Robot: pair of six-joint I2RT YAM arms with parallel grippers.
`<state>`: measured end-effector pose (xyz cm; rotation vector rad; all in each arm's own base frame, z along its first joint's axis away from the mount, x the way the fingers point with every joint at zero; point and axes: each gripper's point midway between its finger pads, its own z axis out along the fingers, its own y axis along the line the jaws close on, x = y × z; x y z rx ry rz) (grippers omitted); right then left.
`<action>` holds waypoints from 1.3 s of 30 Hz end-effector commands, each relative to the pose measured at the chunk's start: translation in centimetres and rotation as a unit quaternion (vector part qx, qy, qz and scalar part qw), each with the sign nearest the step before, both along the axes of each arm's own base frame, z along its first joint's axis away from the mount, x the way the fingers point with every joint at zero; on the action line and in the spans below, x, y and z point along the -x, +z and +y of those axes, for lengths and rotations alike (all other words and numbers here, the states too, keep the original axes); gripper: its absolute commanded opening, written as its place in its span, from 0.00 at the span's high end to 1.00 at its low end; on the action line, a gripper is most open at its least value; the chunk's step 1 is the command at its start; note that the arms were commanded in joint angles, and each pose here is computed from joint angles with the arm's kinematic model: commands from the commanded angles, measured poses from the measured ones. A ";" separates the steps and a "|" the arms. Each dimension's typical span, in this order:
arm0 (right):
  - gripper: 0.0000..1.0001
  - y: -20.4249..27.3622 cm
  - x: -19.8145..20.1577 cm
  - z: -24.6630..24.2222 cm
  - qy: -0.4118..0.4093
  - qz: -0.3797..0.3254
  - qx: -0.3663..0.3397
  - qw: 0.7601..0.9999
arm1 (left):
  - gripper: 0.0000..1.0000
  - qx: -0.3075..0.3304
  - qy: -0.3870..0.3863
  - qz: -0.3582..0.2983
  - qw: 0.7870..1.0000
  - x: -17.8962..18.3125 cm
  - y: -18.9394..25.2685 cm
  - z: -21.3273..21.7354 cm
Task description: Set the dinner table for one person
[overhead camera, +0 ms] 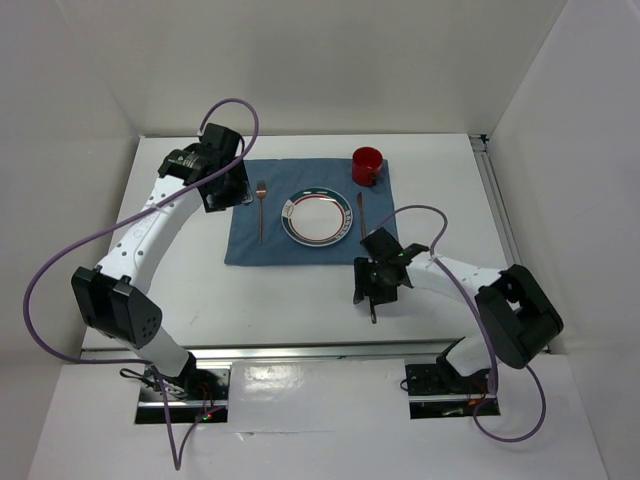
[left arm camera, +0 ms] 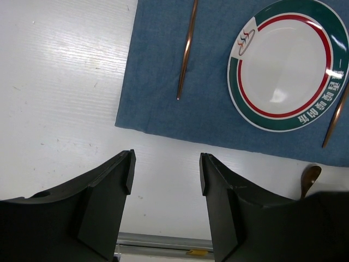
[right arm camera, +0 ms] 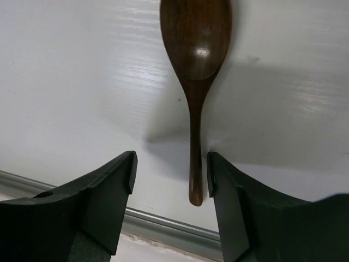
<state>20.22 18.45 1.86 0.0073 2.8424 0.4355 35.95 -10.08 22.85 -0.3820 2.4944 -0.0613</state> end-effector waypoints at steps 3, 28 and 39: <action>0.52 -1.2 0.5 -1.9 -0.058 0.012 0.114 0.992 | 0.33 0.010 -0.004 -0.025 1.000 0.3 1.3 -0.1; 1.00 9.6 -19.8 -4.1 -0.028 -0.150 0.088 0.984 | 0.33 0.002 0.002 -0.022 1.000 1.9 1.3 0.8; 1.00 3.7 -24.5 -4.4 -0.027 -0.120 0.111 0.986 | 0.33 0.002 0.001 -0.023 1.000 2.0 1.6 0.8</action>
